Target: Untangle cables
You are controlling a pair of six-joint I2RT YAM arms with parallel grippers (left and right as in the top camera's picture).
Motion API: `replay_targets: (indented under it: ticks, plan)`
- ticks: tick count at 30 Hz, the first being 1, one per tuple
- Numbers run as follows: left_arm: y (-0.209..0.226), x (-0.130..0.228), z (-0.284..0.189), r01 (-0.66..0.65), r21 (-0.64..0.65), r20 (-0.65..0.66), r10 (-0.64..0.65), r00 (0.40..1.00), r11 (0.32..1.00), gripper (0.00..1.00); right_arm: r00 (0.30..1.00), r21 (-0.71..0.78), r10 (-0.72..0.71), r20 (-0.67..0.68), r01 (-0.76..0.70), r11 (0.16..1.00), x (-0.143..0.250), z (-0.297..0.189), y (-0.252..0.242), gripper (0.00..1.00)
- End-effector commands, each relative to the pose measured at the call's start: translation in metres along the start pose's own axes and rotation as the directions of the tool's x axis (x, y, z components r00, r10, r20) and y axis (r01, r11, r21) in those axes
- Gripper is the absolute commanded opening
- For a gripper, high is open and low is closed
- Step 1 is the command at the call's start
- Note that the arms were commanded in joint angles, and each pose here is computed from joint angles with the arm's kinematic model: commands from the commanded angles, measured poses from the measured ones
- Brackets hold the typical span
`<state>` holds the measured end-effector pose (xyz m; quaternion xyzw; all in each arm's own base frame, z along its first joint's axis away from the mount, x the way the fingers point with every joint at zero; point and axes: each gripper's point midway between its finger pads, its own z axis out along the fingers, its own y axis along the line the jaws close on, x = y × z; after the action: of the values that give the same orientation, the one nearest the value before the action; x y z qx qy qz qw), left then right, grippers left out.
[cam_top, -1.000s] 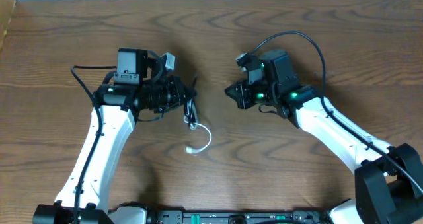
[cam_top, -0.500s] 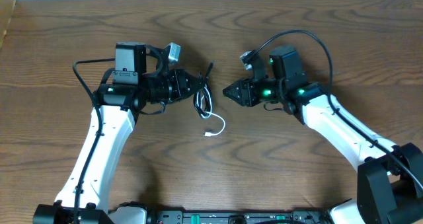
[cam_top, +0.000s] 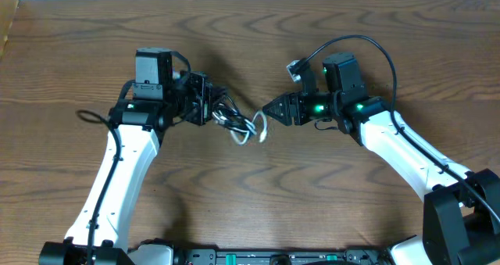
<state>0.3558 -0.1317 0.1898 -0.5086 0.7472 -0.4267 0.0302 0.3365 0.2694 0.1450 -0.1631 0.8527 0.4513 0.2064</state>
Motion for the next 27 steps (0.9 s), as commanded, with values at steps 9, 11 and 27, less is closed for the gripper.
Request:
replay_targets:
  ticks: [9,11,27]
  plan:
    - [-0.004,-0.021,-0.003,0.422,0.053,0.105,-0.426,0.899,0.905,0.07,0.992,0.201,0.118,0.037,-0.123,0.972,0.01,0.02,0.0,0.5]
    - [-0.003,-0.021,-0.003,0.422,0.052,0.105,-0.425,0.899,0.905,0.08,1.0,0.172,0.0,0.025,-0.004,0.985,0.009,0.027,0.013,0.51]
    - [0.031,-0.017,-0.004,0.283,-0.097,0.134,-0.27,0.954,0.954,0.07,0.884,0.134,-0.466,-0.036,0.466,0.874,0.011,0.038,0.033,0.7]
